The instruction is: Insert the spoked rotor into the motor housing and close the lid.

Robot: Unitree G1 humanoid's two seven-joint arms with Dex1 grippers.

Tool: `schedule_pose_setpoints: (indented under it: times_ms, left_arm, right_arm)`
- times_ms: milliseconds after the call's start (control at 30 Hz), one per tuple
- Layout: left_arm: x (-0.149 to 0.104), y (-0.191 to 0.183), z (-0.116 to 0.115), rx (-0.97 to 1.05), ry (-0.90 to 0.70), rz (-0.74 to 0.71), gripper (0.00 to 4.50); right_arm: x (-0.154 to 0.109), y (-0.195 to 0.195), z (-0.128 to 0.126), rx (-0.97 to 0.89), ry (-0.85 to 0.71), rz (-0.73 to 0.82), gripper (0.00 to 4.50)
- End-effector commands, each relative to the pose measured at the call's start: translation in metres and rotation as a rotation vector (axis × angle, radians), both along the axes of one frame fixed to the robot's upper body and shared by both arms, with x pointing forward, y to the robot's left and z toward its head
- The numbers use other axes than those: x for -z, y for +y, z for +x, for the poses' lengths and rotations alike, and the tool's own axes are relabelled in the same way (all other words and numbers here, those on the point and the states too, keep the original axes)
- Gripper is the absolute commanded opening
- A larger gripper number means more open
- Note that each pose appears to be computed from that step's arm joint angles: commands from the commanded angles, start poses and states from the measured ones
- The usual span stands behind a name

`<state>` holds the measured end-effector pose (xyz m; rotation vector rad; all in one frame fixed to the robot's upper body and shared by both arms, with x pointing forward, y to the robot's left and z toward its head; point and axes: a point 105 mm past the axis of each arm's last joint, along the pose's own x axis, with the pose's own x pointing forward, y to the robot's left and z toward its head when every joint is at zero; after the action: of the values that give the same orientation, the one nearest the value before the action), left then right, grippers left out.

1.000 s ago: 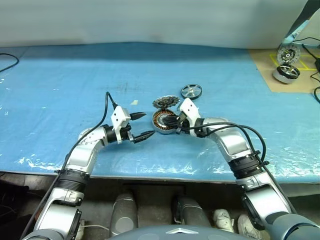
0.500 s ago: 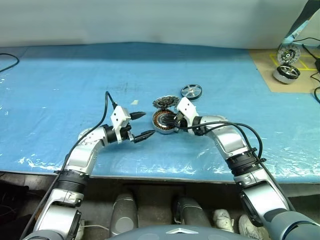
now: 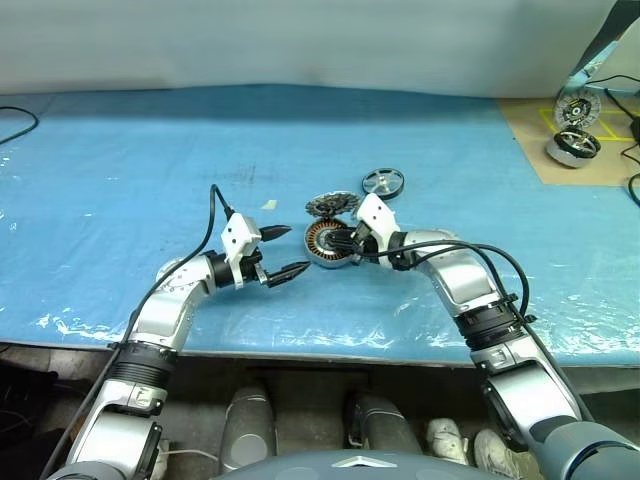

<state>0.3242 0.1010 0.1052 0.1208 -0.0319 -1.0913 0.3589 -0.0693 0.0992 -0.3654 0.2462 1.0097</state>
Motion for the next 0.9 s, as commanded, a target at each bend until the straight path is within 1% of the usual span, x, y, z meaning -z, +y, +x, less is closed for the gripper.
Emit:
schedule_pose_setpoints:
  times_ms: [33,400,433,500,533,633,733,900]
  left_arm:
    - [-0.013,-0.003,-0.001,0.015,-0.052,0.002,4.5]
    - [-0.014,-0.003,0.0,0.016,-0.053,0.006,4.5]
    - [-0.014,-0.003,0.0,0.015,-0.053,0.006,4.5]
    - [-0.014,-0.003,0.0,0.014,-0.052,0.006,4.5]
    - [-0.014,-0.003,0.0,0.014,-0.052,0.006,4.5]
    - [-0.014,-0.003,0.0,0.012,-0.051,0.005,4.5]
    - [-0.013,-0.003,0.0,0.011,-0.05,0.006,4.5]
    - [-0.014,-0.002,0.001,0.011,-0.051,0.006,4.5]
  right_arm:
    - [0.003,-0.001,0.0,-0.001,-0.011,-0.02,0.58]
    - [0.008,0.0,-0.001,-0.005,-0.012,-0.039,0.58]
    - [0.01,-0.001,-0.002,-0.009,-0.008,-0.042,1.32]
    - [0.011,-0.002,-0.005,-0.027,0.003,-0.044,1.92]
    - [0.011,-0.002,-0.005,-0.025,0.006,-0.045,2.33]
    - [0.009,-0.002,-0.006,-0.031,0.023,-0.031,3.33]
    - [0.004,0.0,-0.004,-0.025,0.016,-0.004,3.33]
    - [-0.013,0.007,-0.005,-0.036,0.022,0.09,3.33]
